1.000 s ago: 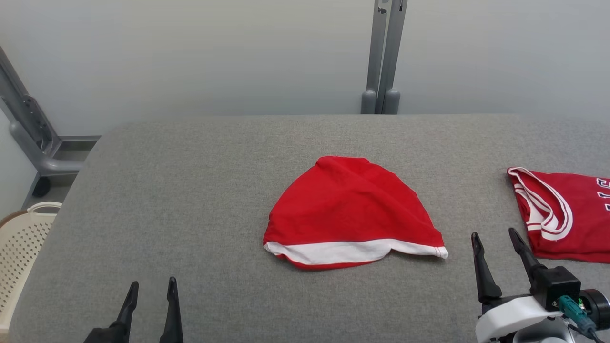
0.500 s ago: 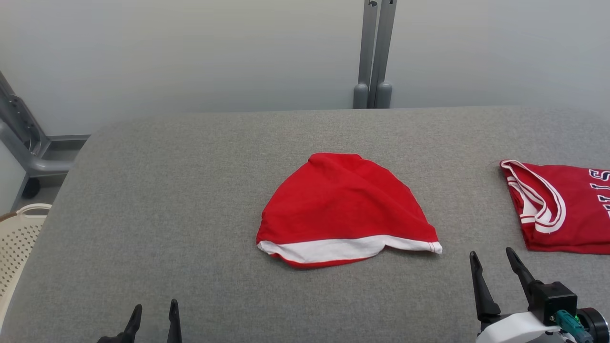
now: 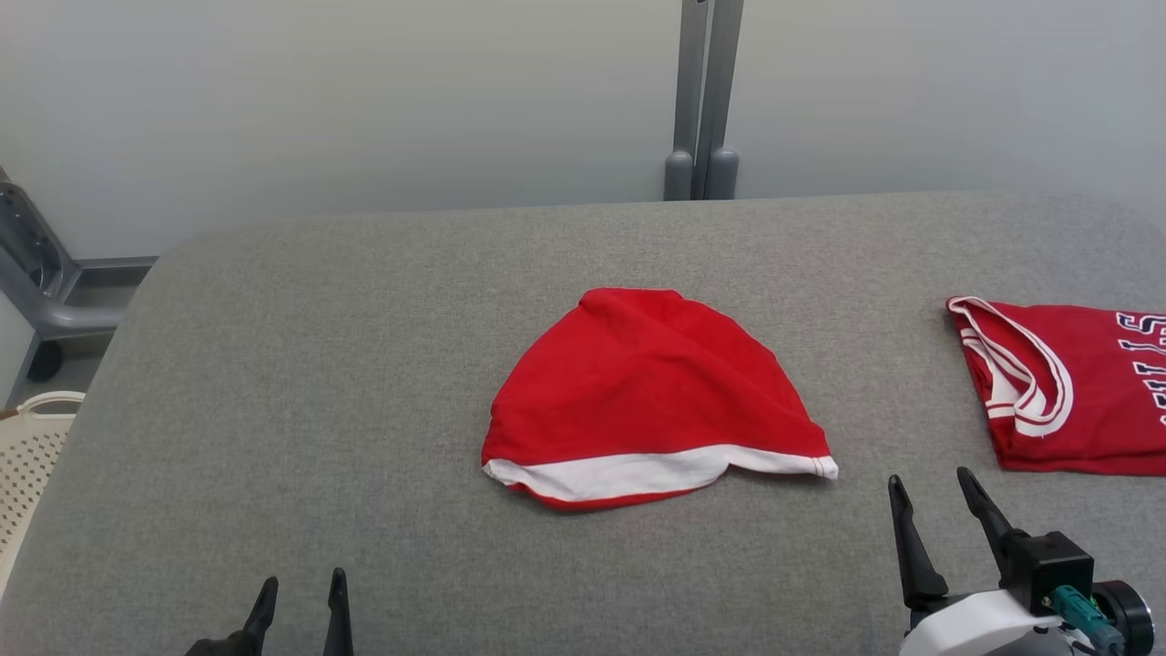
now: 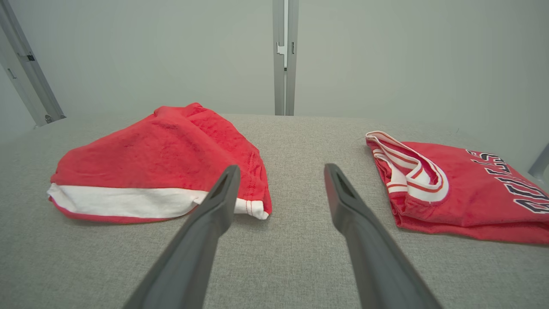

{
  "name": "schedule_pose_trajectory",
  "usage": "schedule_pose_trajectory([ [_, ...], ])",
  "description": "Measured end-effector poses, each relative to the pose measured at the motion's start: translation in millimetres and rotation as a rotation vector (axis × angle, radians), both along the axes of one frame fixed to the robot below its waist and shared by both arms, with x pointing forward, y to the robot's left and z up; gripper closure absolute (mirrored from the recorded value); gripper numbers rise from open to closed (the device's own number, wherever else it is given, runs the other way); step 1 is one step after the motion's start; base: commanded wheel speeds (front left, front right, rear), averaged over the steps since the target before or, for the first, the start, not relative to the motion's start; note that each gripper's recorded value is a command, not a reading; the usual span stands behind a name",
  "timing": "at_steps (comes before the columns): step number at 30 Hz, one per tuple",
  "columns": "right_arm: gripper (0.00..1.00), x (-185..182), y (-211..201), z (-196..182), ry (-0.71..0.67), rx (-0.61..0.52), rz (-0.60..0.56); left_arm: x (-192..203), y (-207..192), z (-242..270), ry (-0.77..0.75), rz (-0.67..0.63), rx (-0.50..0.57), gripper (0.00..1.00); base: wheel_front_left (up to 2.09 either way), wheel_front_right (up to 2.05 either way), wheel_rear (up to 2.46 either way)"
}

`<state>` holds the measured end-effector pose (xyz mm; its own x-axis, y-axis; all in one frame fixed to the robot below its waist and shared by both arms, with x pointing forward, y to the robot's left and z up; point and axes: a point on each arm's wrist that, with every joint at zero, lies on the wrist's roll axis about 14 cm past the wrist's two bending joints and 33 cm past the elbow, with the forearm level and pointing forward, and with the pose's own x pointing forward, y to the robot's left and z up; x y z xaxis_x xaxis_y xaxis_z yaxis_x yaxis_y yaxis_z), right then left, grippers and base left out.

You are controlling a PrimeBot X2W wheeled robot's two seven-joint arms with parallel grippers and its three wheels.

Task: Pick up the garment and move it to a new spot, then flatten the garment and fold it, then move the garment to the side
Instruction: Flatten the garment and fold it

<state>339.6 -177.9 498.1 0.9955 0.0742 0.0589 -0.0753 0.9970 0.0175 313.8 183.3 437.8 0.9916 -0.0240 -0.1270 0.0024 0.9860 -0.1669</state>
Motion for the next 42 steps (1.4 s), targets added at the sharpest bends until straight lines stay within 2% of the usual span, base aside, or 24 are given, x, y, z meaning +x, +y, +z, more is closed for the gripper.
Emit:
schedule_pose_trajectory([
  [10, 0.0, 8.4, 5.5, 2.4, -0.003, -0.002, 0.016, 13.3, -19.7, -3.8, 0.042, -0.063, -0.052, 0.0, 0.0, 0.0, 0.0],
  [15, 0.0, 26.7, 11.6, -10.1, 0.117, -0.032, 0.037, 37.6, -45.5, 4.6, 0.088, -0.156, -0.09, 0.0, 0.0, 0.0, 0.0],
  [23, 0.0, 61.8, 13.1, -32.8, 0.324, -0.182, 0.094, 75.5, -81.1, -6.9, 0.293, -0.286, -0.125, 0.0, 0.0, 0.0, 0.0],
  [27, 0.0, 76.4, 8.7, -48.8, 0.407, -0.215, 0.101, 90.9, -93.8, -17.8, 0.389, -0.327, -0.142, 0.0, 0.0, 0.0, 0.0],
  [35, 0.0, 82.0, 7.8, -84.1, 0.519, -0.228, 0.122, 98.9, -110.7, -45.9, 0.509, -0.375, -0.154, 0.0, 0.0, 0.0, 0.0],
  [42, 0.0, 83.3, 8.7, -96.6, 0.533, -0.219, 0.136, 101.9, -121.2, -56.4, 0.534, -0.399, -0.16, 0.0, 0.0, 0.0, 0.0],
])
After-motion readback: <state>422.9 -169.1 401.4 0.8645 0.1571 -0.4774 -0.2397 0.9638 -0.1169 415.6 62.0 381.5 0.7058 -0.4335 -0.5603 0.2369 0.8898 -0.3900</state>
